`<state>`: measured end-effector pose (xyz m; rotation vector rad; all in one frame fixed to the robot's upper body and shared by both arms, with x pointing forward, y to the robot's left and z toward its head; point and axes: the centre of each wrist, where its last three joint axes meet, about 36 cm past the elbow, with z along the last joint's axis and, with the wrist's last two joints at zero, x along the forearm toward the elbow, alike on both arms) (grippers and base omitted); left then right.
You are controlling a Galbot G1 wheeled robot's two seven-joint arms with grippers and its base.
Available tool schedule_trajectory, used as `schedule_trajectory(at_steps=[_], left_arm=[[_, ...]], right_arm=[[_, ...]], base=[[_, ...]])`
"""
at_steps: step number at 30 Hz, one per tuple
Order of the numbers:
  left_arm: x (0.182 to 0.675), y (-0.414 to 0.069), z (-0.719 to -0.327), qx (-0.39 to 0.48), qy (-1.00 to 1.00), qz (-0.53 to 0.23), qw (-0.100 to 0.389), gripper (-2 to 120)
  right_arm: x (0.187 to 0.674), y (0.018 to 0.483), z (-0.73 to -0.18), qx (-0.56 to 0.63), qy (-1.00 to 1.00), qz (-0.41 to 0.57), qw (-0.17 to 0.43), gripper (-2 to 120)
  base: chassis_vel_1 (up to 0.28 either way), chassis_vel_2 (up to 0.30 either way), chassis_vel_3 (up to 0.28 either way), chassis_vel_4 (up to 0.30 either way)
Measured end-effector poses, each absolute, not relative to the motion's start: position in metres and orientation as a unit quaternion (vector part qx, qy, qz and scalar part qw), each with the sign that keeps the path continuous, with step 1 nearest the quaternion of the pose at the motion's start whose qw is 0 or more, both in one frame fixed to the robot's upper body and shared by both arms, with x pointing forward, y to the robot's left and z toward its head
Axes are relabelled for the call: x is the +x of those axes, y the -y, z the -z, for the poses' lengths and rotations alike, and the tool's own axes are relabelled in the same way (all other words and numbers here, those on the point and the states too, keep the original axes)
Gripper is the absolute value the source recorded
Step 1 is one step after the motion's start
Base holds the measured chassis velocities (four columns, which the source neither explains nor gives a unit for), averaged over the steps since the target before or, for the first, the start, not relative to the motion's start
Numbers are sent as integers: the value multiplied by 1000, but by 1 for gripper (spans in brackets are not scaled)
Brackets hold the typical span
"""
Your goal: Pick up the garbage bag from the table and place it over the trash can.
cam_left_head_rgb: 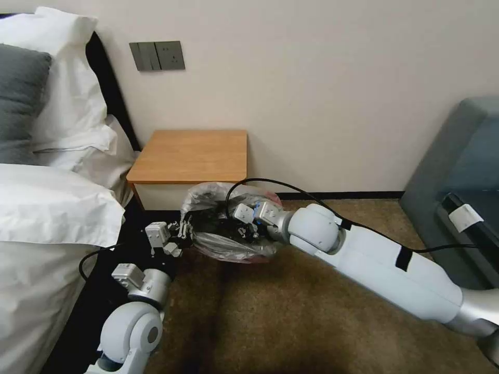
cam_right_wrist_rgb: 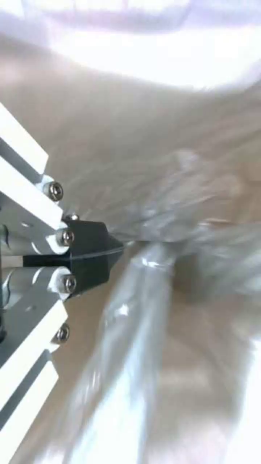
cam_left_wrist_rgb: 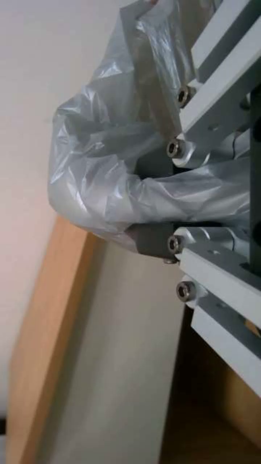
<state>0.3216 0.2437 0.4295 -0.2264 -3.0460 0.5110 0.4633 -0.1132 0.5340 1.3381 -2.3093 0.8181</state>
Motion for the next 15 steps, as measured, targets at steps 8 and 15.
schedule_trajectory(at_steps=[8,15], left_arm=[[318,-246,-425,-48,979,-186,60,11],[315,-246,-426,-11,971,-216,103,11]], right_arm=[[433,148,-564,479,844,-175,165,0],[388,183,-540,394,908,-77,115,0]], base=[[0,0,0,0],[0,0,0,0]])
